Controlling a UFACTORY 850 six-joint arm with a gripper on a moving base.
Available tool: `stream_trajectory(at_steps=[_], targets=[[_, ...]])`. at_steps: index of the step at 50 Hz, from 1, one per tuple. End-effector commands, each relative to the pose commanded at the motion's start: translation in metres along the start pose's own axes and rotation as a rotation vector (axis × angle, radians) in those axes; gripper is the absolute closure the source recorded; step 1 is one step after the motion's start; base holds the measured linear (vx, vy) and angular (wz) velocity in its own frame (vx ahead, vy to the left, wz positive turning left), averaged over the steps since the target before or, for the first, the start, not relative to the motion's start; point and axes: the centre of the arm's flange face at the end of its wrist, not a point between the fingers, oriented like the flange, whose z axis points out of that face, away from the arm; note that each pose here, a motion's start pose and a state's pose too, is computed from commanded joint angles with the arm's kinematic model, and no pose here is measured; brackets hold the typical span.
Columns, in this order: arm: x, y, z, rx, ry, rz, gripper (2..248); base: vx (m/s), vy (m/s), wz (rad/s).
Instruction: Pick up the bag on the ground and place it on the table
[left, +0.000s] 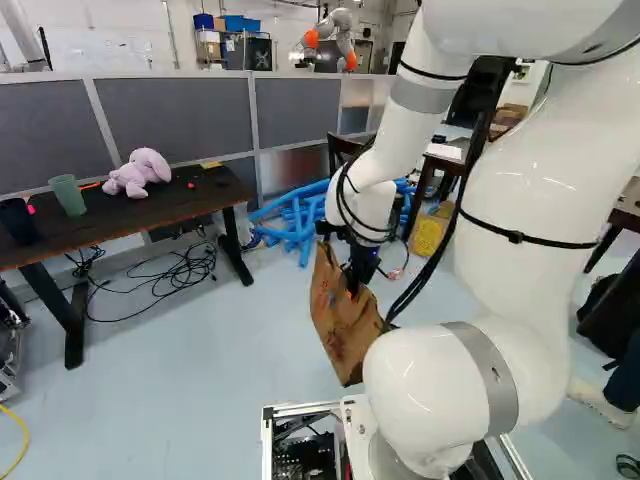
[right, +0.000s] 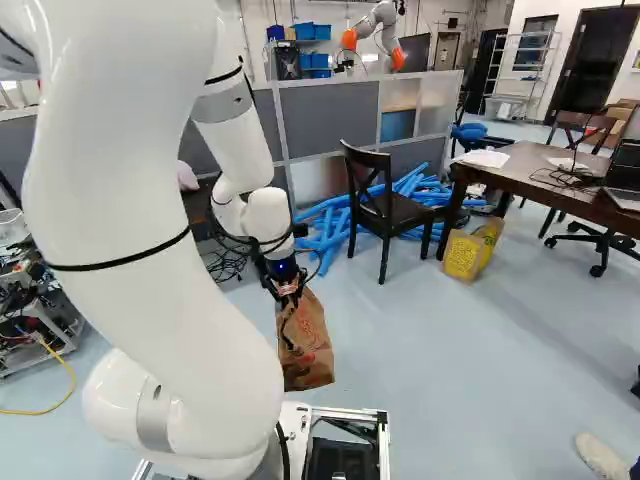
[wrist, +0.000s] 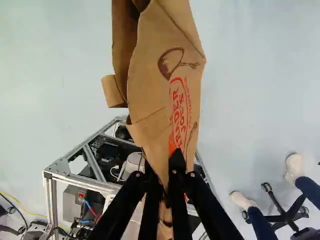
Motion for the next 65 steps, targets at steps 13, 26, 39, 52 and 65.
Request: stream_trajectory(at_steps=[13, 26, 39, 52, 65], targets=[[-0.004, 0.001, -0.019, -0.004, 0.016, 0.008, 225, 0.0, 0.0, 0.0], [-0.007, 0.002, -0.038, -0.009, 0.035, 0.014, 225, 0.0, 0.0, 0.0], [-0.01, 0.003, -0.057, -0.013, 0.05, 0.02, 225, 0.0, 0.0, 0.0], [-0.015, 0.005, -0.076, -0.013, 0.056, 0.029, 225, 0.0, 0.0, 0.0], [-0.02, 0.007, -0.095, -0.012, 0.055, 0.04, 225, 0.0, 0.0, 0.0]])
